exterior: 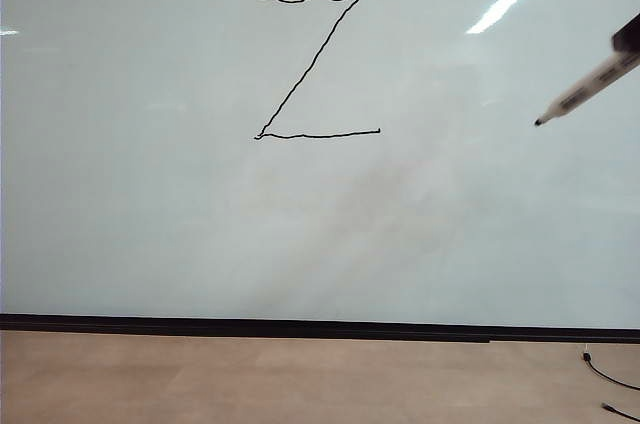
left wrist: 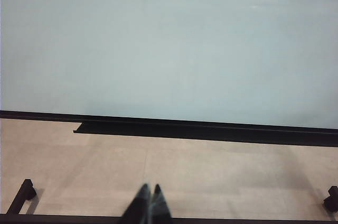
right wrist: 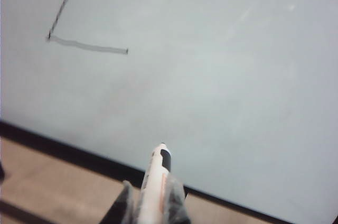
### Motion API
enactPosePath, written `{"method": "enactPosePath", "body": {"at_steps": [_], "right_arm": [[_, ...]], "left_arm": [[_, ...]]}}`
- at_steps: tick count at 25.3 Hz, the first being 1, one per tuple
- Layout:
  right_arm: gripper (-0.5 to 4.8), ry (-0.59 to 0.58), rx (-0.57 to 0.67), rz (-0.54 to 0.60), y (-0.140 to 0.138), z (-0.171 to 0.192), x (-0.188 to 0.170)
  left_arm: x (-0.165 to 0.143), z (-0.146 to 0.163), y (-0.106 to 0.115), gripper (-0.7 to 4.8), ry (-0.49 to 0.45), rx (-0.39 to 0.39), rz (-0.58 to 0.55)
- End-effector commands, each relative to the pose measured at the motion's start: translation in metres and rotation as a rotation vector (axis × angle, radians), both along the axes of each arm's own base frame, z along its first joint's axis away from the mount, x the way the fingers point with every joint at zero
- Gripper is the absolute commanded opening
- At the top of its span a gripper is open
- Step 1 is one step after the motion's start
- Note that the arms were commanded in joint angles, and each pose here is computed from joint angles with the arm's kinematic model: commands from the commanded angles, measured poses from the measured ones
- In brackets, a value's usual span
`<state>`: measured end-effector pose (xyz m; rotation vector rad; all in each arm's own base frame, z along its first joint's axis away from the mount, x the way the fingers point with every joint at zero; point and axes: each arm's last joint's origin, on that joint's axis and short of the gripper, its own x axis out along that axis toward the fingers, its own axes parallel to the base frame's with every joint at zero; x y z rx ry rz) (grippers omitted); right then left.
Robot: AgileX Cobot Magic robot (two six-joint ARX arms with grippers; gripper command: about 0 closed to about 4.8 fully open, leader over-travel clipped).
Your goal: Pick up the pen on the shelf to the right of the whiteboard and write the letter Z.
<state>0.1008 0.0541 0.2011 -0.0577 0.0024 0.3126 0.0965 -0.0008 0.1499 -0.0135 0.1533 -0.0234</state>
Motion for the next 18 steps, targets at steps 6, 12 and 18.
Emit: {"method": "enactPosePath", "body": {"at_steps": [6, 12, 18], "right_arm": [[-0.08, 0.031, 0.016, -0.014, -0.005, -0.015, -0.007], [-0.09, -0.023, 0.055, -0.009, -0.009, -0.028, -0.014], [-0.09, 0.001, 0.069, -0.013, -0.009, -0.037, -0.015]], "left_arm": [[0.000, 0.001, 0.000, -0.05, -0.007, 0.004, -0.001], [0.000, 0.001, 0.000, -0.04, -0.008, 0.004, -0.001], [0.000, 0.001, 0.000, -0.04, -0.007, 0.004, -0.001]]}}
